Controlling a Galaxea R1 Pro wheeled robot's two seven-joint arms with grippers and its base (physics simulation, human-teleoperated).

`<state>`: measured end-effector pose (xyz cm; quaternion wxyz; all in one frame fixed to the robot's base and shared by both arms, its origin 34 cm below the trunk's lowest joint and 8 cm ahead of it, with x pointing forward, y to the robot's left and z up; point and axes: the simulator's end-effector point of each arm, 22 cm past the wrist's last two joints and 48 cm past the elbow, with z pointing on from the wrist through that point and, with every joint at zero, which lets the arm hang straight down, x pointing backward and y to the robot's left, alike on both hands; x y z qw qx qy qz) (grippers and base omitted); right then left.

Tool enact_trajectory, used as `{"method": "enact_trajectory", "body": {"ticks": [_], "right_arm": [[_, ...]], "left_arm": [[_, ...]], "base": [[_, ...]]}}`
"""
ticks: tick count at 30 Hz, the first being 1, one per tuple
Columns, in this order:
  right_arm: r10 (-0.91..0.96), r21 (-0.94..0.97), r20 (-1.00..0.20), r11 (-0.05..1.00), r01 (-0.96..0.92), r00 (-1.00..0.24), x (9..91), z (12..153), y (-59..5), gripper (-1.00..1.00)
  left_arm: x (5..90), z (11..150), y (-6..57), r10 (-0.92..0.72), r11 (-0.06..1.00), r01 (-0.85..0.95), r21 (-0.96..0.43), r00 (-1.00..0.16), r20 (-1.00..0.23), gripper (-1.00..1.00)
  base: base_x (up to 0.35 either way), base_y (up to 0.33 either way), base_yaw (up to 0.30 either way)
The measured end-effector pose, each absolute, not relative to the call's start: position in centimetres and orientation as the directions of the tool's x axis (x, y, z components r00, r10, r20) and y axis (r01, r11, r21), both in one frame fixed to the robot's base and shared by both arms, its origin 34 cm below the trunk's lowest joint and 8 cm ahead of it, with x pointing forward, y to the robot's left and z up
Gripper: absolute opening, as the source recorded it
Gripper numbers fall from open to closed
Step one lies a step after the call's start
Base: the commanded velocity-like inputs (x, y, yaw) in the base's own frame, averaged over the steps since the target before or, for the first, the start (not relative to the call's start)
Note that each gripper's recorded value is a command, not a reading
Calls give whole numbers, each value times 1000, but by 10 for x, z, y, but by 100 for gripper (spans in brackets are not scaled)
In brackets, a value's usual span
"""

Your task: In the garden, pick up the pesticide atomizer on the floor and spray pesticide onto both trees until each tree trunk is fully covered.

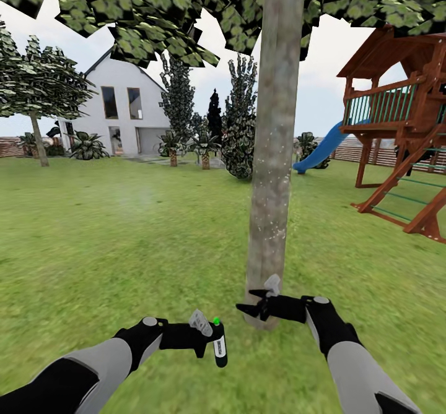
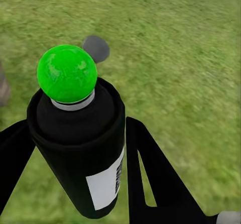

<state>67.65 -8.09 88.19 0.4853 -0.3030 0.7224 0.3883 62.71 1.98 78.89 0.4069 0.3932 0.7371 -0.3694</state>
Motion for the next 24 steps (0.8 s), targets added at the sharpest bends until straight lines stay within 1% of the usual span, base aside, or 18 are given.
{"method": "enact_trajectory", "body": {"ticks": [2, 5, 7, 12, 17, 24], "right_arm": [[-60, 262, -939, 512, -818, -338, 676, 883, -80, 100], [-67, 208, -958, 507, -836, -279, 678, 888, -79, 100], [-67, 205, -959, 507, -837, -275, 678, 888, -79, 100], [-66, 207, -959, 503, -839, -277, 676, 887, -77, 100], [-76, 238, -948, 471, -849, -308, 666, 875, -60, 100], [-83, 240, -947, 466, -852, -312, 664, 874, -58, 100]], "left_arm": [[627, 789, 20, 279, 418, 880, -225, -360, -890, -100], [627, 789, 20, 279, 418, 880, -225, -360, -890, -100], [627, 789, 20, 279, 418, 880, -225, -360, -890, -100], [625, 790, 13, 277, 409, 884, -227, -357, -892, -100], [622, 792, 3, 274, 397, 888, -231, -355, -894, -100], [618, 795, -9, 269, 381, 894, -236, -351, -897, -100]], "base": [[0, 0, 0], [0, 0, 0], [0, 0, 0], [0, 0, 0], [0, 0, 0], [0, 0, 0]]}}
